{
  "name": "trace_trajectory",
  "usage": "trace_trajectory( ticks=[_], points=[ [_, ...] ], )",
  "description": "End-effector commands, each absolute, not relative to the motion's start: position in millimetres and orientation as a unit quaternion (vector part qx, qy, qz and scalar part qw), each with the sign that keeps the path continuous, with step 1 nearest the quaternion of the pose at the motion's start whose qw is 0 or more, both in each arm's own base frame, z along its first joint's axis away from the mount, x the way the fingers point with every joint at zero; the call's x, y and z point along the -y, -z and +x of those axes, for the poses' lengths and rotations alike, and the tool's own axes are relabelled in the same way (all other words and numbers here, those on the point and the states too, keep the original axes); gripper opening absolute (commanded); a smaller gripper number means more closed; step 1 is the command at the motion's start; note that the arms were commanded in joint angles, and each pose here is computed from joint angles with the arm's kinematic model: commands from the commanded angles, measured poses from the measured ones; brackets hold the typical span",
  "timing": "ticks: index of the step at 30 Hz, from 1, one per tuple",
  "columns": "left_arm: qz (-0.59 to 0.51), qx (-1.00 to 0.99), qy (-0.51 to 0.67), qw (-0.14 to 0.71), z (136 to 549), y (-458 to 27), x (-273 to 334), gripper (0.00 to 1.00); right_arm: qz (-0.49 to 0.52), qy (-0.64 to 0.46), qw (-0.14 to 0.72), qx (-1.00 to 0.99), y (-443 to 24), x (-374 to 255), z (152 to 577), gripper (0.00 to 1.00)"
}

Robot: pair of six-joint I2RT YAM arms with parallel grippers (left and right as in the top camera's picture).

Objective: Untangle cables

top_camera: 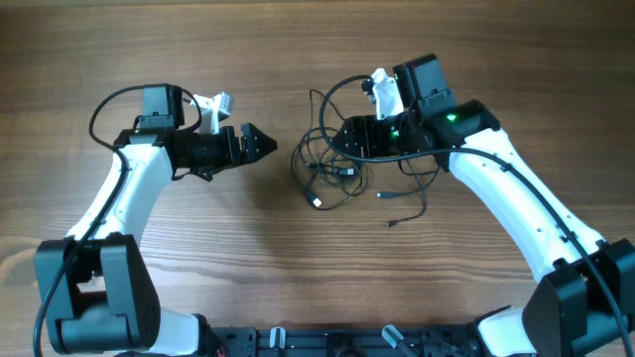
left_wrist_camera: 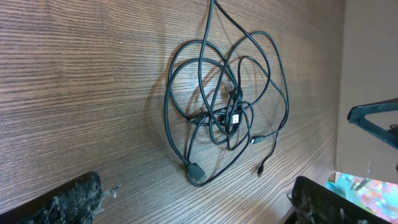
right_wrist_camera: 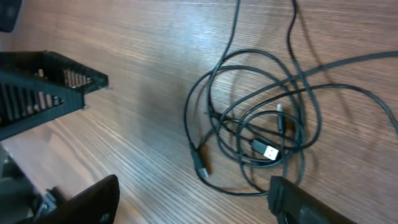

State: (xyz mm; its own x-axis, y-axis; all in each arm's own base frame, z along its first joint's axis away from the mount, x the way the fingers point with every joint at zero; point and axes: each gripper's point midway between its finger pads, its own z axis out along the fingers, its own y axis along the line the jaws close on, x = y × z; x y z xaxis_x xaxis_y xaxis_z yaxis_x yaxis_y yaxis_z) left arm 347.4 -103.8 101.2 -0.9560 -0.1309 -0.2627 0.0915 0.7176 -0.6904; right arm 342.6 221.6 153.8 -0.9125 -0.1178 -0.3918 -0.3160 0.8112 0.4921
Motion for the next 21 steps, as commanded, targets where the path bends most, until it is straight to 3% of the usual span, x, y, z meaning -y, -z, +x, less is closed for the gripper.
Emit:
trace_trajectory(
  ticks=[1,3,4,5,8,10,21],
  points=[
    [-0.006,-0.918,0.370,0.146,347.2,-96.4,103.9,0.96,-0.109,-0.255,0.173,-0.945,-139.7,-215.7,352.2,0.38],
    [-0.006,-0.918,0.370,0.146,347.2,-96.4,103.9,0.88,-0.103,-0.251,0.158,-0.949,-129.0,-215.1,349.4,0.20],
    [-0.006,-0.918,0.370,0.146,347.2,-96.4,103.9,0.87,-0.098,-0.250,0.149,-0.952,-122.3,-214.4,347.7,0.19],
    [-0.006,-0.918,0.370,0.146,347.2,-96.4,103.9,0.87,-0.088,-0.247,0.135,-0.955,-114.2,-212.7,344.1,0.19],
    [-0.006,-0.918,0.370,0.146,347.3,-96.4,103.9,0.88,-0.069,-0.237,0.095,-0.964,-90.2,-207.2,330.8,0.34],
    [-0.006,-0.918,0.370,0.146,347.3,-96.4,103.9,0.89,-0.059,-0.231,0.076,-0.968,-75.7,-203.9,323.2,0.36],
    [-0.006,-0.918,0.370,0.146,347.2,-96.4,103.9,0.90,-0.031,-0.218,0.037,-0.975,-27.9,-196.9,307.3,0.35]
  ],
)
